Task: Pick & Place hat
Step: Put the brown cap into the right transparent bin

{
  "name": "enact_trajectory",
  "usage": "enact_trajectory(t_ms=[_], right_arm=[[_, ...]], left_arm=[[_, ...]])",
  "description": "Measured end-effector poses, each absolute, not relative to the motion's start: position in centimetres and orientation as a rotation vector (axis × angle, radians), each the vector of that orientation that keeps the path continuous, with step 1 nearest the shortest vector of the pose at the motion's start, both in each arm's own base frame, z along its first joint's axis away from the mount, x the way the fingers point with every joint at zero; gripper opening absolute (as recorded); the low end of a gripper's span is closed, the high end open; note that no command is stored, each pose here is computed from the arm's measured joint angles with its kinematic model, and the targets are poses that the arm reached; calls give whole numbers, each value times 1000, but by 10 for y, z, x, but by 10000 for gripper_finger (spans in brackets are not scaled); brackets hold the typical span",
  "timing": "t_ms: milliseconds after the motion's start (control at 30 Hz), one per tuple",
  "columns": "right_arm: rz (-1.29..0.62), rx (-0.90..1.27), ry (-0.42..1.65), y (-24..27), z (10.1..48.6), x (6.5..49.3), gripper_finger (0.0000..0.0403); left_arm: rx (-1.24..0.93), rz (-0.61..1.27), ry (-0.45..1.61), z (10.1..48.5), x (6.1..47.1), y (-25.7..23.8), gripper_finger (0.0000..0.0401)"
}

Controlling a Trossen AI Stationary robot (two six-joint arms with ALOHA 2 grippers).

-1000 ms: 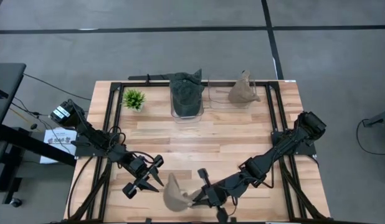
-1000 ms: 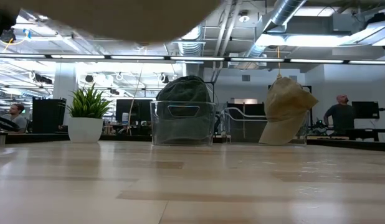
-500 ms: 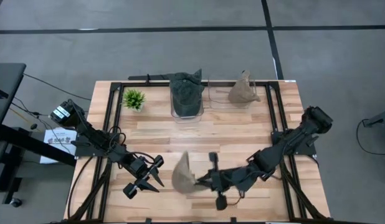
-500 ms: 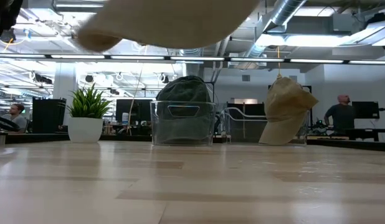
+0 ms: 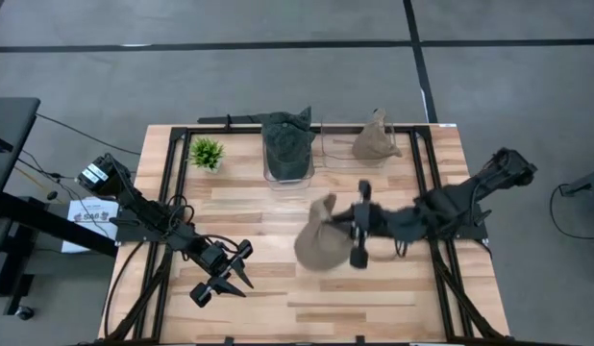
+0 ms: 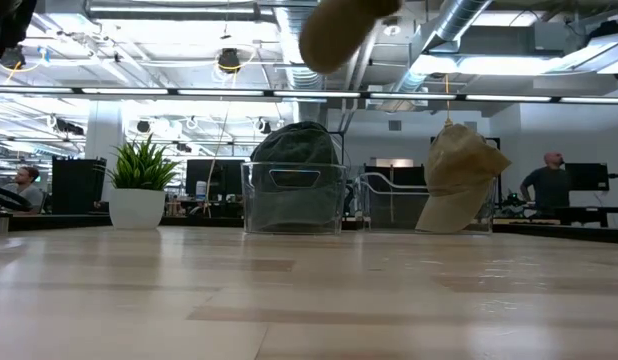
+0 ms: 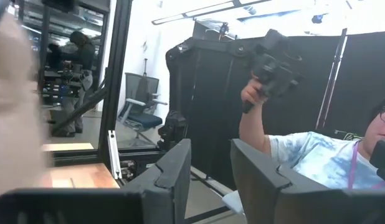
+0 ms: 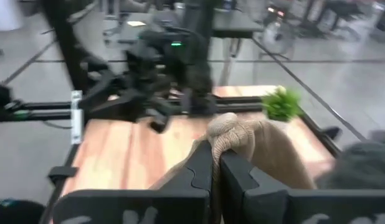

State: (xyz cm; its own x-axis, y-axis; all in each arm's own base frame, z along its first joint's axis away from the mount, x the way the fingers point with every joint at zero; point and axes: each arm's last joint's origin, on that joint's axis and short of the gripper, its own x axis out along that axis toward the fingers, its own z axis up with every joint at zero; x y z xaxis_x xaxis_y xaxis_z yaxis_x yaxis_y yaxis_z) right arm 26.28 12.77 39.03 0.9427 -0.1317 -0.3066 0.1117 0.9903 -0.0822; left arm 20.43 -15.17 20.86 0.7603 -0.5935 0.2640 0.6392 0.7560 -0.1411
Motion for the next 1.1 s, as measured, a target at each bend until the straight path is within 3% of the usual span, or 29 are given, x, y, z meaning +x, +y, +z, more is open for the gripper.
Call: enact_trajectory(t_ms=[367, 1100], right_arm=[[-280, 24, 444, 54, 395, 253, 0], [-544, 112, 497, -49, 404, 223, 0]], left_arm=[[-229, -678, -208, 209, 204, -152, 111], [-228, -677, -206, 208, 204, -152, 111]])
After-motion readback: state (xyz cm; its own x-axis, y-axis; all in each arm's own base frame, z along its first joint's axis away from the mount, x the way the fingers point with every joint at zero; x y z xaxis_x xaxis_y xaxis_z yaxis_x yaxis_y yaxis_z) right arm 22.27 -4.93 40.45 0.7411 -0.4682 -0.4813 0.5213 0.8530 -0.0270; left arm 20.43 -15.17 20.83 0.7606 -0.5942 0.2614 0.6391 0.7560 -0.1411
